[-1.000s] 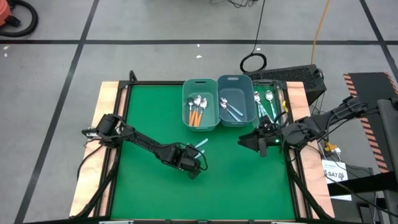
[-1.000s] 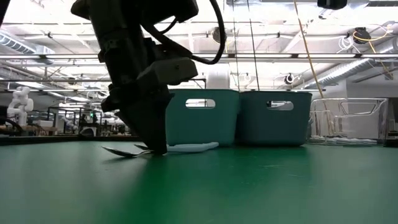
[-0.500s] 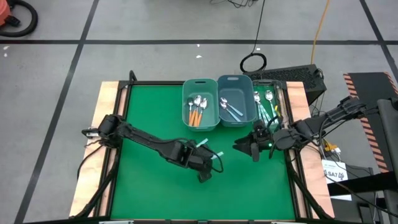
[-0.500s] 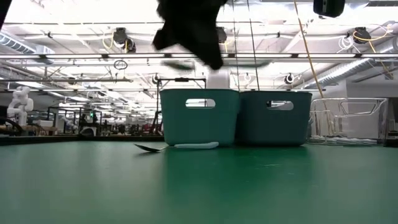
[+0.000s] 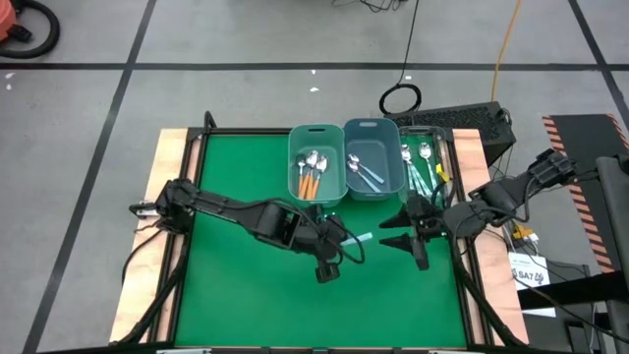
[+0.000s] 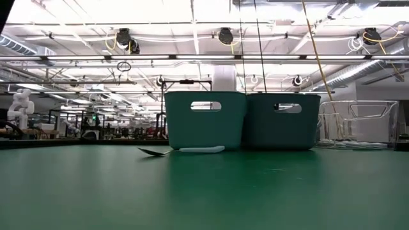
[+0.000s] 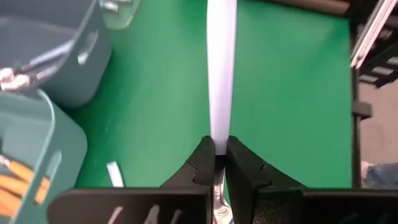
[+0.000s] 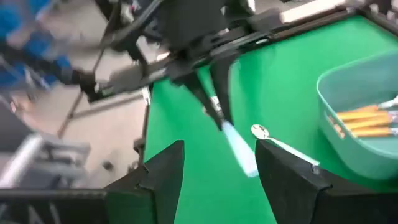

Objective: Sort silverware by color (type)
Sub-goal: Put the blue spoon into the blue bin

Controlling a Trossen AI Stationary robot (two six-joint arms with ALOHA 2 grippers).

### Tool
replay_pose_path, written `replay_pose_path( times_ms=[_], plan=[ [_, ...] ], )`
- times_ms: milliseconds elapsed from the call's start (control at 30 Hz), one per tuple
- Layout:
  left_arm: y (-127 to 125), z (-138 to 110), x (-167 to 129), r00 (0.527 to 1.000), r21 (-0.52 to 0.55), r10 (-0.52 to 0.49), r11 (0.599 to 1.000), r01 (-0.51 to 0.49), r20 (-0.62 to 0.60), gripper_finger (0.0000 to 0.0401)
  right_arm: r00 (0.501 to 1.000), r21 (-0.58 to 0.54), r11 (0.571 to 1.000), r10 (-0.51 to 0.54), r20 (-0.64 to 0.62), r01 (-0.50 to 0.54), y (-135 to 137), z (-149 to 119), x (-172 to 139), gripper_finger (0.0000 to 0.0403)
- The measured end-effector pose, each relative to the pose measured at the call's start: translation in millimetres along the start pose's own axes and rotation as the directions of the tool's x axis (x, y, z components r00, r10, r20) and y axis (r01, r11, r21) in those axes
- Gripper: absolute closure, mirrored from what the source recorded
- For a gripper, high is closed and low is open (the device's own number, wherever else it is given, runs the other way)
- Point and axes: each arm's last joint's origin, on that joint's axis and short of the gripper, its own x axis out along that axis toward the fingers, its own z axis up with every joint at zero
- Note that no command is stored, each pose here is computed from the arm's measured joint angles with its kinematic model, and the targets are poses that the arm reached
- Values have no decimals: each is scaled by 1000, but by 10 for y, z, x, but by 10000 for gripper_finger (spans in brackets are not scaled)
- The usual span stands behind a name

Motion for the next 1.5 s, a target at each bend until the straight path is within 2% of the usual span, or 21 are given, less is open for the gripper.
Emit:
replay_pose_path(
  times_ms=[133,400,633,800,933,1267,1500],
  plan=[
    [64,130,-91,999,2,-30,1000,30,37,383,999,-108,994,-19,-45,14,64,97,-51,211],
    [134,209,-117,997,26,-57,998,56,52,383,994,-237,969,-88,-61,71,88,147,-35,205],
    [120,217,-119,994,65,-94,994,91,51,383,978,-308,945,-156,-137,107,65,58,53,158],
    [98,211,-124,994,103,-99,990,93,54,383,966,-325,938,-185,-180,120,55,20,159,152],
    [90,211,-126,993,130,-101,987,94,55,383,958,-313,946,-164,-235,85,59,-6,266,168],
    [46,195,-137,992,141,-110,985,101,56,383,969,-259,962,-142,-202,87,145,-5,492,225],
    [41,192,-138,992,141,-111,985,102,55,383,972,-214,972,-135,-192,93,169,-7,554,291]
  ],
)
